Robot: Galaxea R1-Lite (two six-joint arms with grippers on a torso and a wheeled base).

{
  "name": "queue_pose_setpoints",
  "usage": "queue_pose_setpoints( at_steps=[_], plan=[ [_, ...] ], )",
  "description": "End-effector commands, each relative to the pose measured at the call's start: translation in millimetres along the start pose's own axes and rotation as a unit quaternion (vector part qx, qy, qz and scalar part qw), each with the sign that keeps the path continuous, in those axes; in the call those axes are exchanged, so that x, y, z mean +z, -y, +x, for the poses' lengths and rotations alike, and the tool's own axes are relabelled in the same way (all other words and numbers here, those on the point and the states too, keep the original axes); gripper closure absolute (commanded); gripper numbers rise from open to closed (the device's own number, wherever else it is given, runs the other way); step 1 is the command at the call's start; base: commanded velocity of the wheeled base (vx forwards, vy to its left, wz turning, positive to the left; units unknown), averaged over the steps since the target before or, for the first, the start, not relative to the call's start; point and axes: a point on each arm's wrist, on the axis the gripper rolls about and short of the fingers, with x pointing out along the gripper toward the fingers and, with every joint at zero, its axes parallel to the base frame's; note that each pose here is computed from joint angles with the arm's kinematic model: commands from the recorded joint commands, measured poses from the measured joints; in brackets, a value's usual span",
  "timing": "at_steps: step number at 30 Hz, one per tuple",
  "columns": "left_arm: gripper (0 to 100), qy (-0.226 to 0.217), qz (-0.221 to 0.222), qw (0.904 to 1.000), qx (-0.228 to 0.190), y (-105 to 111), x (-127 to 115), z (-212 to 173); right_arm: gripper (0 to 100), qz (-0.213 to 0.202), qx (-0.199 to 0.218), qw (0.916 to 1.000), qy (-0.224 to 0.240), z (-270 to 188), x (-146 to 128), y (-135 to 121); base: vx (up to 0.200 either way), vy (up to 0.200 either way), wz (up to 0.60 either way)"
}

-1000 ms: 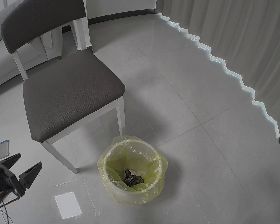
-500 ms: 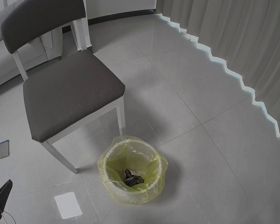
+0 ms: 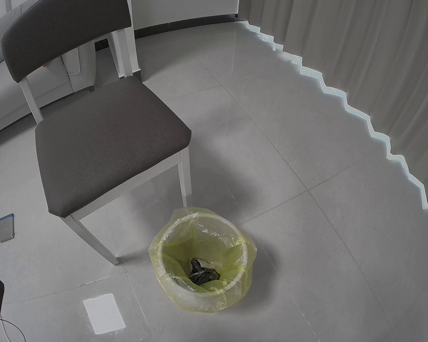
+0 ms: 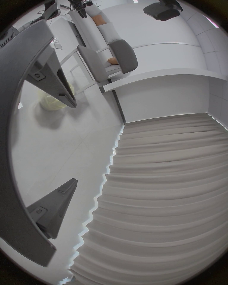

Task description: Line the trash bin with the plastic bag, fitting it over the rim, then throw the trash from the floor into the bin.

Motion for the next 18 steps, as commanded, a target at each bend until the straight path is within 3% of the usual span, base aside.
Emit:
queue_pose_setpoints(
  at_steps=[1, 8, 12, 15, 17, 18],
  plan=[
    [0, -0.011, 0.028, 0.9979, 0.057, -3.7, -13.6, 2.2, 0, 0.009, 0.049, 0.9981, 0.036, 37.1, -45.3, 0.6, 0.0, 0.0, 0.0],
    [0, 0.01, 0.029, 0.9953, 0.092, -7.2, -27.4, 7.5, 0, 0.007, 0.091, 0.9951, 0.037, 43.6, -57.4, -0.1, 0.0, 0.0, 0.0],
    [0, 0.011, 0.029, 0.9942, 0.103, -8.1, -33.9, 8.8, 0, -0.029, 0.095, 0.9943, 0.039, 43.5, -57.4, -0.4, 0.0, 0.0, 0.0],
    [0, 0.018, 0.029, 0.9925, 0.117, -7.5, -35.0, 7.2, 0, -0.033, 0.139, 0.9892, 0.033, 43.1, -57.8, -2.3, 0.0, 0.0, 0.0],
    [0, 0.031, 0.034, 0.9911, 0.125, -6.2, -41.0, 1.1, 0, -0.03, 0.142, 0.9889, 0.033, 43.0, -57.8, -2.4, 0.0, 0.0, 0.0],
    [0, 0.014, 0.036, 0.9911, 0.128, -6.9, -45.1, 0.7, 0, -0.032, 0.139, 0.9892, 0.033, 43.1, -57.8, -2.3, 0.0, 0.0, 0.0]
  ],
)
